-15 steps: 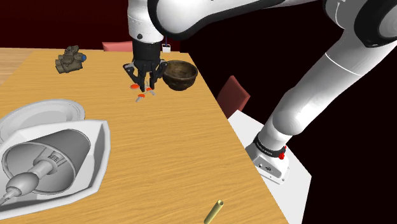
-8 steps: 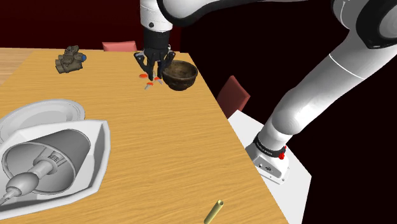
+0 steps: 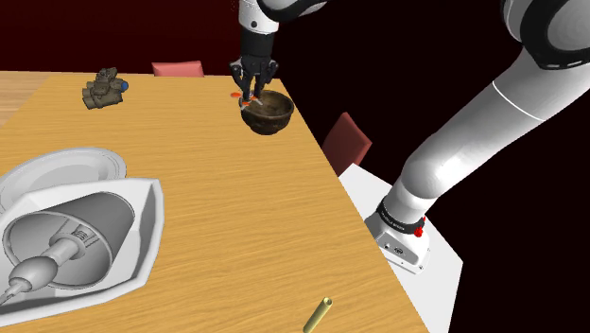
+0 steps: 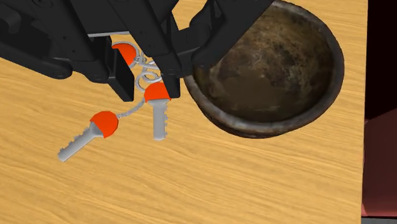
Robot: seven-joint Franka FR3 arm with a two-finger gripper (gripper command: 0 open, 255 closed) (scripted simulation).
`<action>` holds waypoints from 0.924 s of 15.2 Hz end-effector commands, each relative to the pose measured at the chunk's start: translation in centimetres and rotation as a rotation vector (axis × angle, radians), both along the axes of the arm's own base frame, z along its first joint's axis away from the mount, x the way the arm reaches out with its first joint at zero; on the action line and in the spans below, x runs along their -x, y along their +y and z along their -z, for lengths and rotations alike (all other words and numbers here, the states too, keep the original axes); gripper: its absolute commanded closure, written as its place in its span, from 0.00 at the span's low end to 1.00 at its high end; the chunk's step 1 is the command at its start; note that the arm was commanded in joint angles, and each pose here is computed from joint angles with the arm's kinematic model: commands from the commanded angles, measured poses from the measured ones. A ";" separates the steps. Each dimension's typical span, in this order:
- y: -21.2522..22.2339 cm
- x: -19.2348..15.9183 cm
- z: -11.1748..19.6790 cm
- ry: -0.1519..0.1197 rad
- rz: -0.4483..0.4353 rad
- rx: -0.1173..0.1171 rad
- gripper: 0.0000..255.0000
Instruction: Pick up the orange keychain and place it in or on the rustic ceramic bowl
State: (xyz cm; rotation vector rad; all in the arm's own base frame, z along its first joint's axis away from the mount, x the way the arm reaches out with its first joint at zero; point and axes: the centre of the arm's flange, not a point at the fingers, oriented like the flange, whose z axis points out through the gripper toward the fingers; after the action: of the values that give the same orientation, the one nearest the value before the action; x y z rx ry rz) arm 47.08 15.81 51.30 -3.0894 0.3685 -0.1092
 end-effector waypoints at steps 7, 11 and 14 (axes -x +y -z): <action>-10.0 -3.0 -0.4 0.000 -0.002 0.000 1.00; -13.5 -4.1 0.0 0.000 -0.002 0.000 1.00; -13.5 -4.1 1.6 0.000 -0.002 0.000 1.00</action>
State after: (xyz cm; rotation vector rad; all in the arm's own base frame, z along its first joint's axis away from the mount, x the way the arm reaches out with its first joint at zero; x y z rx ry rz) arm 51.13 2.23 50.17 -3.0892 0.3669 -0.1087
